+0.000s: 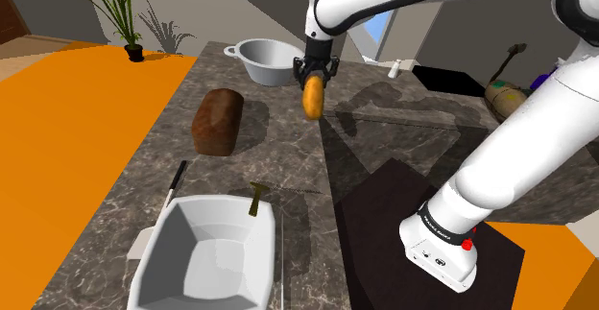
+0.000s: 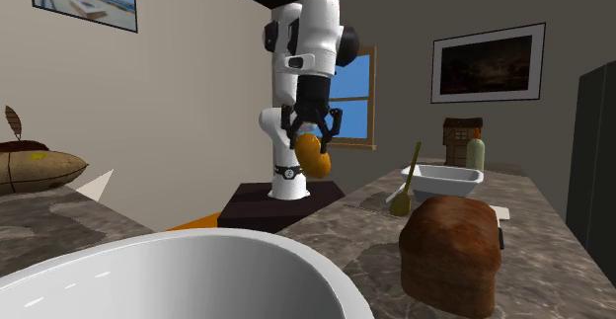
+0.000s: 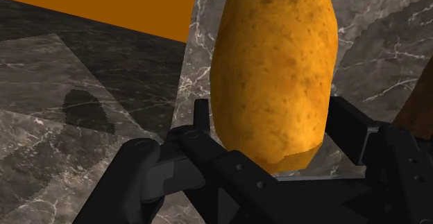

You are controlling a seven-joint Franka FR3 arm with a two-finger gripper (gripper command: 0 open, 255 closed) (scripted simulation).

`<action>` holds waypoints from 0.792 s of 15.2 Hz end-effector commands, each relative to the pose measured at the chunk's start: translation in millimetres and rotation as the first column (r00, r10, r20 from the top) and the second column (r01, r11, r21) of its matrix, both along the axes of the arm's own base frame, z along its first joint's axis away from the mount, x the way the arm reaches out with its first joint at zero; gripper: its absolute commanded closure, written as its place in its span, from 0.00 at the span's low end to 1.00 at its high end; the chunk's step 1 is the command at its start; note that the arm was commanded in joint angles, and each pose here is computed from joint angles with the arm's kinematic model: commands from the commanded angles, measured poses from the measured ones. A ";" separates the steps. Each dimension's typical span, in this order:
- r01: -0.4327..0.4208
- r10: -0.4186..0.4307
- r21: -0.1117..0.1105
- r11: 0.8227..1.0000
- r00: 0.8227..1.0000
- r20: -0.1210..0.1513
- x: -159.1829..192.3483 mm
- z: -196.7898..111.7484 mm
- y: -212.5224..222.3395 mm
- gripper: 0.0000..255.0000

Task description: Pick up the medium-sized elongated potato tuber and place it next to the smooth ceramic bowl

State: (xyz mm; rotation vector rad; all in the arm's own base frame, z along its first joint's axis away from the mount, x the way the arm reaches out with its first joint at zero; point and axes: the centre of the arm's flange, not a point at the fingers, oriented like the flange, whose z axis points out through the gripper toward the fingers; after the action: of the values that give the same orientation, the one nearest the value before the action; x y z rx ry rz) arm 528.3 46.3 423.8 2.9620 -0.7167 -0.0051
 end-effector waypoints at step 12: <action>0.000 0.000 0.000 1.000 1.000 0.000 -4.5 2.2 166.1 1.00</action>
State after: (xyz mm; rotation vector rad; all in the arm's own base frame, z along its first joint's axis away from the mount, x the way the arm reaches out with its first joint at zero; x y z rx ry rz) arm 525.2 202.2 426.8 2.9629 -0.7133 -0.0055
